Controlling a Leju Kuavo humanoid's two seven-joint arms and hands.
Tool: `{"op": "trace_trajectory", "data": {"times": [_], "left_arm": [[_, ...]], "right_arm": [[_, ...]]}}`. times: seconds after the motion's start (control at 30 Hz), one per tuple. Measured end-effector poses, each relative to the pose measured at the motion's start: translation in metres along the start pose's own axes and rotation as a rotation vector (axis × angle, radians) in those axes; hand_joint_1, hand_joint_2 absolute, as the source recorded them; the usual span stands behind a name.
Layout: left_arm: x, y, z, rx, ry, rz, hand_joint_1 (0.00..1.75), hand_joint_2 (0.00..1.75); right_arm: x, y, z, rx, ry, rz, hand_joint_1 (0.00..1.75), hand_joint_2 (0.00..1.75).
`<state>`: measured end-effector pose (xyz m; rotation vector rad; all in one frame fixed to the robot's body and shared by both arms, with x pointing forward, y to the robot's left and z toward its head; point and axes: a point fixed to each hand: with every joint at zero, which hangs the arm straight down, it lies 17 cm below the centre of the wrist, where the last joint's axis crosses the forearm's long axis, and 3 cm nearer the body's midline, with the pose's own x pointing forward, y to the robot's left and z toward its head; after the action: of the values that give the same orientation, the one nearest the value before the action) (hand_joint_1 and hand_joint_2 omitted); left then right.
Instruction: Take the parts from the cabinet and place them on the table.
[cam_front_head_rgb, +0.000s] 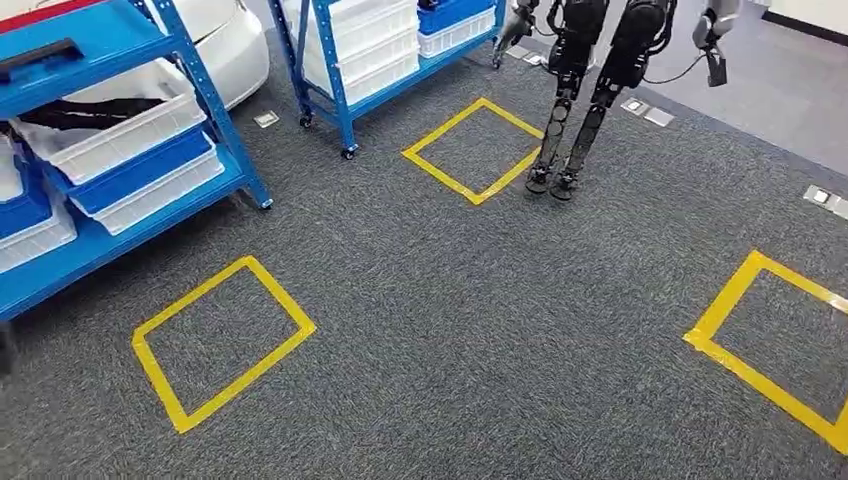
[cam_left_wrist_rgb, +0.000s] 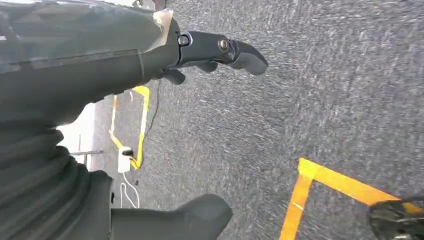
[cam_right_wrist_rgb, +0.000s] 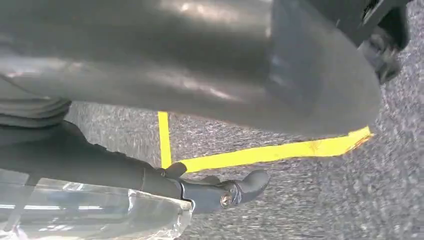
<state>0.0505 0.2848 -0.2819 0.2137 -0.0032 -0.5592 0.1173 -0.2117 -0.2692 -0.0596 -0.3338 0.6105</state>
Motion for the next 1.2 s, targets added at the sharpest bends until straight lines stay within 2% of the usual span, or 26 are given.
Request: {"op": "trace_trajectory", "data": {"times": [0.07, 0.1, 1.2], "left_arm": [[0.004, 0.004, 0.000, 0.005, -0.005, 0.001, 0.00, 1.75], [0.004, 0.004, 0.000, 0.005, -0.007, 0.001, 0.00, 0.00], [0.003, 0.001, 0.000, -0.007, -0.011, -0.009, 0.00, 0.00]], "right_arm": [[0.001, 0.004, 0.000, 0.008, -0.003, 0.007, 0.00, 0.00], [0.001, 0.004, 0.001, 0.010, -0.003, 0.011, 0.00, 0.00], [0.018, 0.006, 0.000, 0.025, -0.024, 0.040, 0.00, 0.00]]}}
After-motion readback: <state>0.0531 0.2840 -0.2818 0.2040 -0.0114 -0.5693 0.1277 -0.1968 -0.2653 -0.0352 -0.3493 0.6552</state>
